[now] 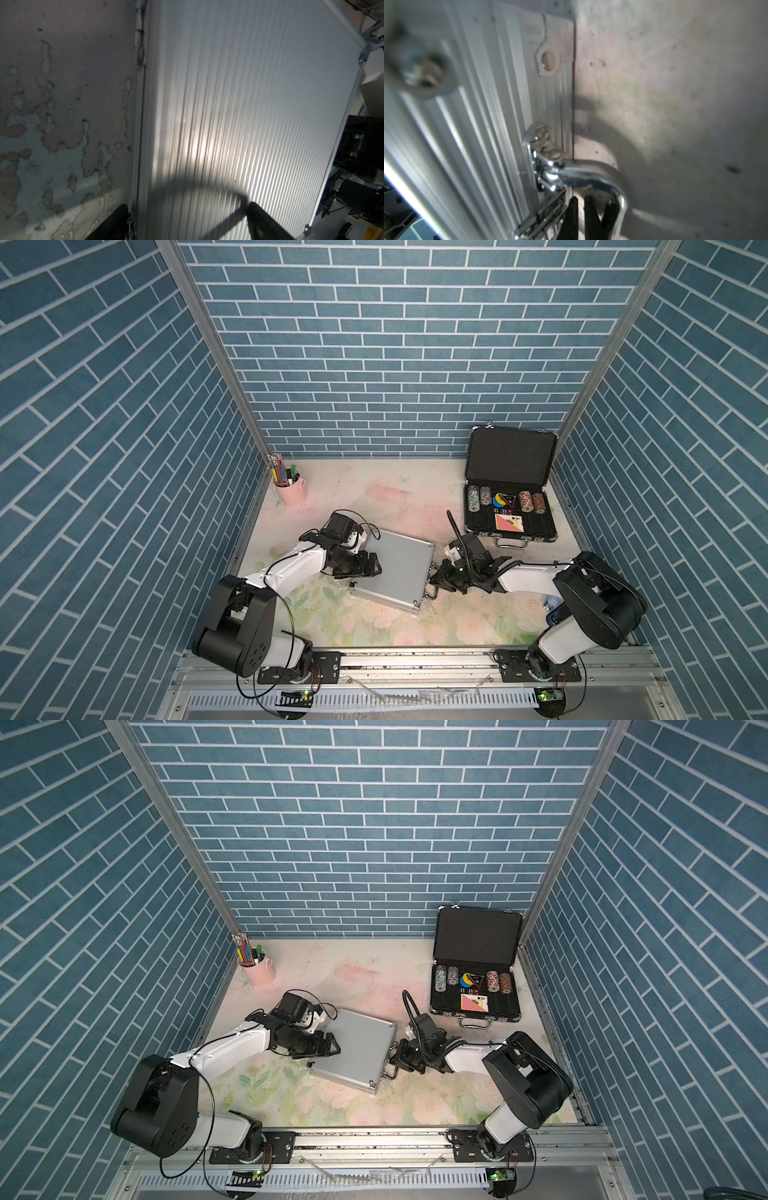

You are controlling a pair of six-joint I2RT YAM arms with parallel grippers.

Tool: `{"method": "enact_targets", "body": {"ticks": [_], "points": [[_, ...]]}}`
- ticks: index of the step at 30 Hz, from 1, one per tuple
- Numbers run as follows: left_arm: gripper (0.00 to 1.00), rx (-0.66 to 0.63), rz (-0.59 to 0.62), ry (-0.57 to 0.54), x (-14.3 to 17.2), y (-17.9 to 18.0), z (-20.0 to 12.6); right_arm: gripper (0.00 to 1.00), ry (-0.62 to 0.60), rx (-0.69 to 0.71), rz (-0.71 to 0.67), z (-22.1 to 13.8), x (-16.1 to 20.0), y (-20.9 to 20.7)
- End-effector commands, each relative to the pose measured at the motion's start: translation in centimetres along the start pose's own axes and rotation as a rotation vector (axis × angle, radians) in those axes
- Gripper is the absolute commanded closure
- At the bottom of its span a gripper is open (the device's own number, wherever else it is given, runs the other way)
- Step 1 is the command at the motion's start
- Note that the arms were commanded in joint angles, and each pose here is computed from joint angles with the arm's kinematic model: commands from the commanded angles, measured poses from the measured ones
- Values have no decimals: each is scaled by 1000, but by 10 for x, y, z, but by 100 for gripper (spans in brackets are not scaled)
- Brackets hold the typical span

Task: Close the poker set cases
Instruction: Fasten the fastener on the poker set case.

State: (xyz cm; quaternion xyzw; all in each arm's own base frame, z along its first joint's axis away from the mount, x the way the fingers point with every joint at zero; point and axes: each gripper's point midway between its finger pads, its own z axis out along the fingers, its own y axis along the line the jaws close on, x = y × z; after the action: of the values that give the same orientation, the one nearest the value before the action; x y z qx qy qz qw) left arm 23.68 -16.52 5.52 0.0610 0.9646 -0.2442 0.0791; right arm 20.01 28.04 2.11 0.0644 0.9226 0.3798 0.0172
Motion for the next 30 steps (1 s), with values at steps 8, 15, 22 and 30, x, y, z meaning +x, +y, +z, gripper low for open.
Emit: {"method": "enact_targets", "body": {"ticks": [8,15,22,30], "points": [[9,-87,-13,54,21,11,-5,84,-10,85,-77,-24,2,-2],[1,-127,-18,-115,10,-4,-53,69,-19,177,-186,-74,-12,3],[0,-167,-58,-173,43,-21,-59,42,-48,164,-315,-101,-63,36],[0,-144,-101,-190,74,-31,-30,31,2,46,-415,-82,-101,83]]}}
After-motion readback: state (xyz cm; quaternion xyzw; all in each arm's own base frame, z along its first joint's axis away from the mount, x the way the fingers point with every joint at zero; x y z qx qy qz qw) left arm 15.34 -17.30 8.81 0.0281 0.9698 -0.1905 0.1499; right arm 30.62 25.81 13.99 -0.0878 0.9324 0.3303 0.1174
